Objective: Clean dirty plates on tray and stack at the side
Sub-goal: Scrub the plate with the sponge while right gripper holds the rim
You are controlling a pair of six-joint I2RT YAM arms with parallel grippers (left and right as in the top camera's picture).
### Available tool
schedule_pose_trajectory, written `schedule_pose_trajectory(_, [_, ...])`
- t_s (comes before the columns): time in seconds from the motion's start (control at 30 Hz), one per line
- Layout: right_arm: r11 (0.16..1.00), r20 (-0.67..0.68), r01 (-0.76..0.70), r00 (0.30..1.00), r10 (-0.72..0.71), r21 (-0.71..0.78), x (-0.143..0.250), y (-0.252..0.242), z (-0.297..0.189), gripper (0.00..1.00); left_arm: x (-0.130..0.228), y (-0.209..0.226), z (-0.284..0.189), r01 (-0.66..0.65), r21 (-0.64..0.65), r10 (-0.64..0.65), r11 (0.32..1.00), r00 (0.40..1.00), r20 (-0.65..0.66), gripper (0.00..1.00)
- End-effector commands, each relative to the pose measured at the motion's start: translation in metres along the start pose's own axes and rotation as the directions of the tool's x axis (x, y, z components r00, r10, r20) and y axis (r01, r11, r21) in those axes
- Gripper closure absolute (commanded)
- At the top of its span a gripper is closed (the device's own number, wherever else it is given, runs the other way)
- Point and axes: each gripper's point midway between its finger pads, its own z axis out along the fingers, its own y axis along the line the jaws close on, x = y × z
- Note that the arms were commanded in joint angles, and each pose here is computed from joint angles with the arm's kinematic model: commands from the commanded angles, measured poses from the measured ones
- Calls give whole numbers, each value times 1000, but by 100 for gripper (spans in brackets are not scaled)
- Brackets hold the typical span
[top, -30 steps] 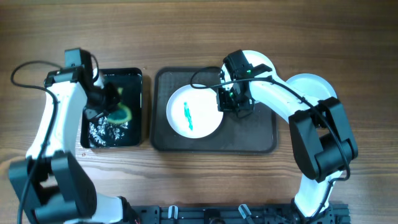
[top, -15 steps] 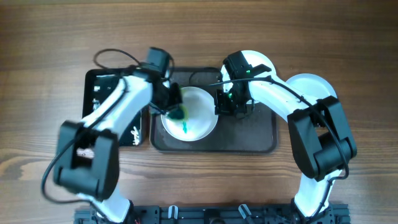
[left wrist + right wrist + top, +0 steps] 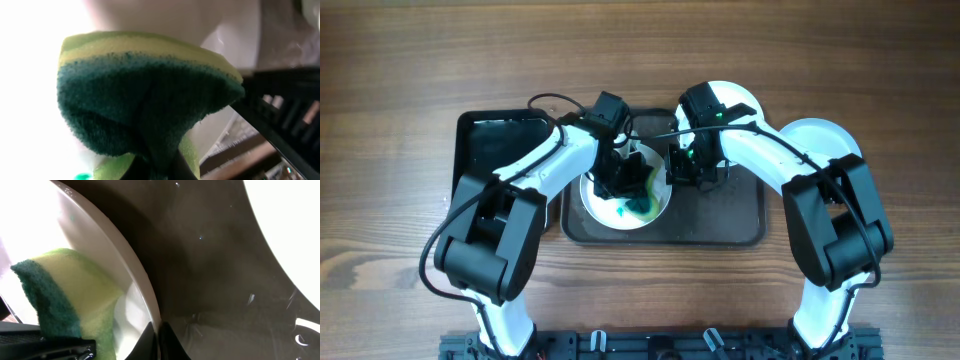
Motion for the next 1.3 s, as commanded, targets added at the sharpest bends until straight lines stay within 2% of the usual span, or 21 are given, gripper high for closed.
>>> schedule_pose_trajectory(0.0, [1000, -9, -6, 1000, 6, -26, -1, 6, 3, 96, -8, 24, 4, 88, -121, -82, 989, 995, 56, 96])
schedule_pose_trajectory(0.1, [1000, -5, -6, 1000, 6, -17, -2, 5, 3, 96, -23, 67, -10, 247, -321, -183, 914, 959, 217, 96])
schedule_pose_trajectory(0.17, [1000, -5, -6, 1000, 6, -15, -2, 4, 3, 96, -21, 101, -29, 390, -463, -251, 796, 908, 335, 96])
schedule_pose_trajectory(0.23, [1000, -4, -6, 1000, 6, -15, -2, 4, 3, 96, -13, 119, -45, 451, -544, -266, 708, 883, 387, 96])
schedule_pose_trajectory(0.33, [1000, -2, -6, 1000, 6, -16, -3, 4, 3, 96, -6, 123, -48, 447, -571, -269, 688, 888, 372, 96])
schedule_pose_trajectory(0.43, [1000, -3, -8, 1000, 8, -16, -3, 4, 3, 96, -10, 121, -47, 448, -557, -264, 699, 886, 381, 96])
schedule_pose_trajectory(0.53, [1000, -5, -9, 1000, 9, -10, -2, 3, 3, 96, -32, 85, -28, 293, -430, -169, 854, 938, 304, 96])
schedule_pose_trajectory(0.57, [1000, -5, -10, 1000, 10, -8, -2, 2, 3, 96, -38, 64, -19, 192, -344, -106, 919, 962, 253, 96])
schedule_pose_trajectory(0.6, [1000, -6, -10, 1000, 10, -5, -1, 2, 4, 96, -41, 27, -8, 19, -179, 14, 984, 983, 183, 96])
schedule_pose_trajectory(0.63, [1000, -5, -12, 1000, 12, 2, -1, 0, 4, 96, -39, 0, -5, -93, -47, 99, 995, 984, 151, 96])
schedule_pose_trajectory(0.7, [1000, -6, -11, 1000, 11, 6, -1, 0, 4, 96, -35, -30, -6, -200, 103, 186, 974, 973, 134, 96])
schedule_pose_trajectory(0.8, [1000, -11, -12, 1000, 12, 8, 0, -1, 4, 96, -33, -39, -7, -251, 150, 232, 956, 964, 133, 96])
schedule_pose_trajectory(0.9, [1000, -12, -11, 1000, 11, 9, 1, -1, 4, 96, -40, -24, -6, -222, 61, 211, 973, 966, 153, 96])
schedule_pose_trajectory(1.0, [1000, -17, 0, 1000, 0, 11, 2, -2, 4, 96, -52, 17, -9, -39, -149, 71, 988, 974, 216, 96])
schedule_pose_trajectory(1.07, [1000, -19, 2, 1000, -2, 14, 3, -2, 4, 96, -55, 53, -18, 93, -315, -2, 945, 961, 277, 96])
schedule_pose_trajectory(1.13, [1000, -18, 2, 1000, -2, 16, 2, -3, 4, 96, -53, 82, -32, 204, -446, -46, 871, 940, 338, 96])
schedule_pose_trajectory(1.27, [1000, -16, 2, 1000, -1, 27, 2, -5, 4, 96, -49, 114, -58, 324, -584, -61, 744, 904, 424, 96])
